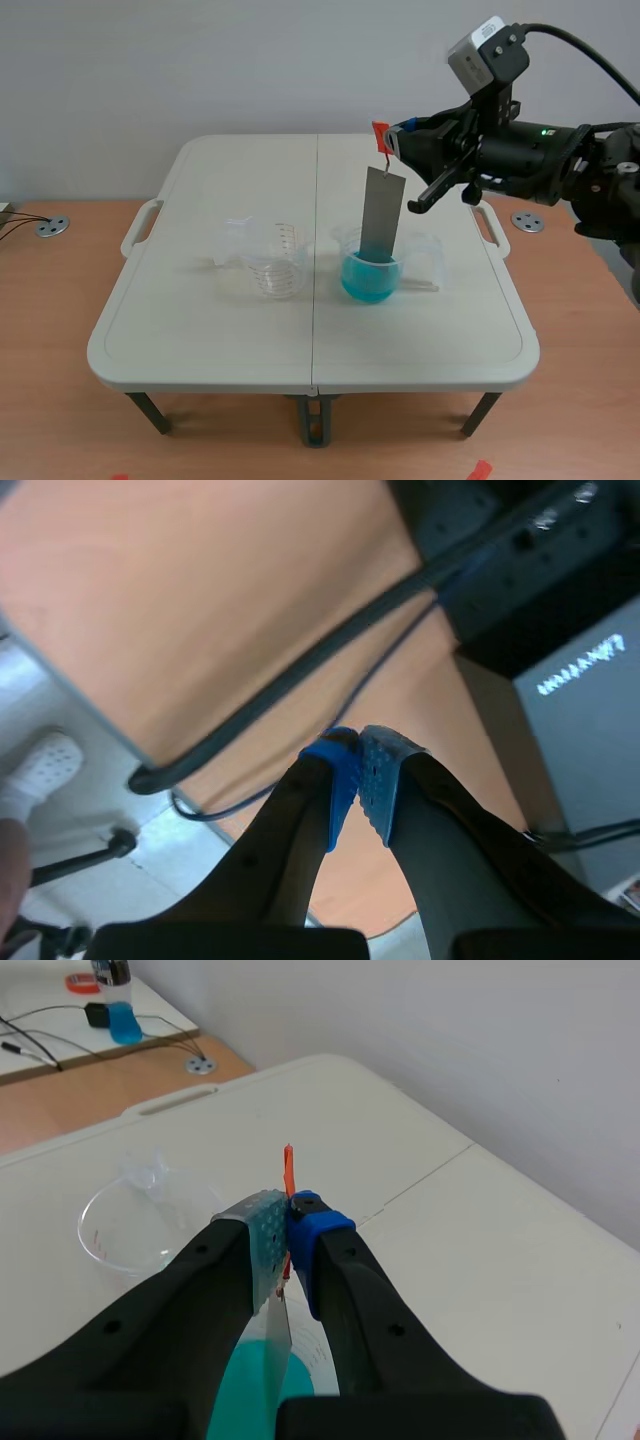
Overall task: Hold the metal plate by the orange handle, dip it into the blue solution, take it out and point at it, then put the plate back in the beaker on the left.
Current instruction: 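Lower the plate into the blue solution, then hold the plate still in the solution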
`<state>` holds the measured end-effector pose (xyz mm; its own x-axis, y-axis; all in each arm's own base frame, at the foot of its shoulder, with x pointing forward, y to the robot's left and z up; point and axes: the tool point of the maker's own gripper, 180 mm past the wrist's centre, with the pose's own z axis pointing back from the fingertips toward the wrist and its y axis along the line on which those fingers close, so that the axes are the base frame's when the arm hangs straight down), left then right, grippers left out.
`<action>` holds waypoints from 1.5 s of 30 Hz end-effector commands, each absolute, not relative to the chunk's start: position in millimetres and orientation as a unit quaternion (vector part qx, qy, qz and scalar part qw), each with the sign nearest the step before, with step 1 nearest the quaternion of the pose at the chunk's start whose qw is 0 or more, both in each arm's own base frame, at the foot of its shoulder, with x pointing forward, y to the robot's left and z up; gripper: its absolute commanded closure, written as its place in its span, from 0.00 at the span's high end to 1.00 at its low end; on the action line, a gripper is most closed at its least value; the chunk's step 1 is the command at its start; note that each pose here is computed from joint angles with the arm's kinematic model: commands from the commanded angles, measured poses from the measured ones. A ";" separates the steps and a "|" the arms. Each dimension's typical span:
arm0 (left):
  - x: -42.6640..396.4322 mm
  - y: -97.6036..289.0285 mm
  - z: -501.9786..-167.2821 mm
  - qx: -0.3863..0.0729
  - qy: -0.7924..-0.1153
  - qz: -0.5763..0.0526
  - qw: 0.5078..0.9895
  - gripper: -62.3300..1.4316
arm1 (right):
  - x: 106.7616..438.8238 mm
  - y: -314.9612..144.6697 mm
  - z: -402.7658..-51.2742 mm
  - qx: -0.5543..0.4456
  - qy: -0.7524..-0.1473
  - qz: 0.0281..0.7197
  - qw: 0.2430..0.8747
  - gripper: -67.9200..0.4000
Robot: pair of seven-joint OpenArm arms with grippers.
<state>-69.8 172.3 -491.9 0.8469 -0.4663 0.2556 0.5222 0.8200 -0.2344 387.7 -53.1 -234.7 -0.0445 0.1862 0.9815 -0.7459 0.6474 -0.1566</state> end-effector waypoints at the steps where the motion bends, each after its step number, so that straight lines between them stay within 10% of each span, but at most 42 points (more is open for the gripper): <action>1: -74.1 166.2 -491.0 -0.158 -0.092 -0.261 0.948 0.05 | 390.6 -51.6 -223.2 0.229 -0.643 0.354 0.640 0.03; 45: -94.4 158.4 -491.7 -0.179 -0.087 -0.266 0.943 0.05 | 389.8 -56.0 -250.5 0.223 -0.627 0.357 0.655 0.03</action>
